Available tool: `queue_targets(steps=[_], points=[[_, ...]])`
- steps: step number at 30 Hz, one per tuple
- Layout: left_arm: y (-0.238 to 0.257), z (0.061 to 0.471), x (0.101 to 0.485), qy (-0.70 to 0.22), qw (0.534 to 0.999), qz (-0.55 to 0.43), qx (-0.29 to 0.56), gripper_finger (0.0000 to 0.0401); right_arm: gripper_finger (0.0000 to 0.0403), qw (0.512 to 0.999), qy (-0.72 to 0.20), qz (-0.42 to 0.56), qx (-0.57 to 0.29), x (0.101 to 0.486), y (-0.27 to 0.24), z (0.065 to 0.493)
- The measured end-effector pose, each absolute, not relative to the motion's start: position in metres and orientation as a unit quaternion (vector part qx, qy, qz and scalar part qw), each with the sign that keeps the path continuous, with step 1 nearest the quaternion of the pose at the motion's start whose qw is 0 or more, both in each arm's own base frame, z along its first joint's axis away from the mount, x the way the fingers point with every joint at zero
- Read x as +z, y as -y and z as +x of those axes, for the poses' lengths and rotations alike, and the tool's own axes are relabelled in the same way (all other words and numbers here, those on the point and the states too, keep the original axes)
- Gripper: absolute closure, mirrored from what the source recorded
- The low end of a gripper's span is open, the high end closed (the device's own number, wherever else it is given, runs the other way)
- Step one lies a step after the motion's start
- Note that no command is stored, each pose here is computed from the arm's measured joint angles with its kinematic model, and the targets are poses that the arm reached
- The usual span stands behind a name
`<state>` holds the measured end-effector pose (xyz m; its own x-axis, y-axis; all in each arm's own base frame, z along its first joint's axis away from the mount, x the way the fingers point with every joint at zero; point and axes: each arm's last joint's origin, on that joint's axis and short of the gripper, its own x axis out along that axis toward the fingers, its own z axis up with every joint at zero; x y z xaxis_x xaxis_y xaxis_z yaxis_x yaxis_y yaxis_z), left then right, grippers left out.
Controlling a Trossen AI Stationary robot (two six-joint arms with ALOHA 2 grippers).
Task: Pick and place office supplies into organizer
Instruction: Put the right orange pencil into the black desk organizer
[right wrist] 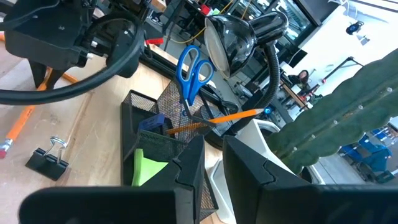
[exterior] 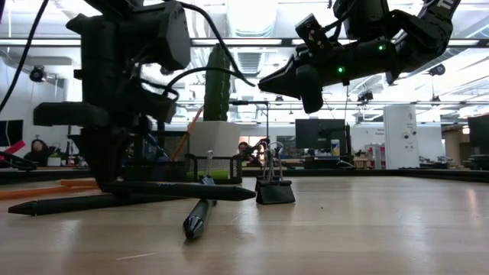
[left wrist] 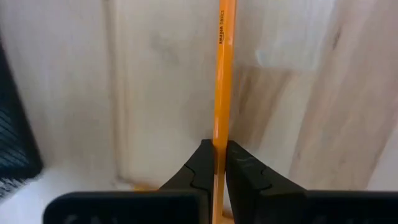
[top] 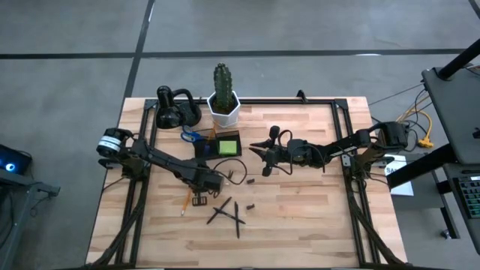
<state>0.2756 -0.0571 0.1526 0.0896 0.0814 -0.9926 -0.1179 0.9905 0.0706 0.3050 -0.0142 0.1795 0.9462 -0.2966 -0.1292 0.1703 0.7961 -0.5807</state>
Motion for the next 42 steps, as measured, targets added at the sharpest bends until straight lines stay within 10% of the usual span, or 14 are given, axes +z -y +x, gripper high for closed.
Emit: queue_targets(steps=[21,42], points=[[0.059,0.274,0.186,-0.628,0.775,-0.017,0.069,0.0396,0.0355,0.942,-0.108,-0.294,-0.124,0.179,0.014,0.305],[0.050,0.272,0.240,-0.422,0.860,0.077,0.277,0.0396,0.0355,0.942,-0.108,-0.294,-0.124,0.179,0.014,0.305]])
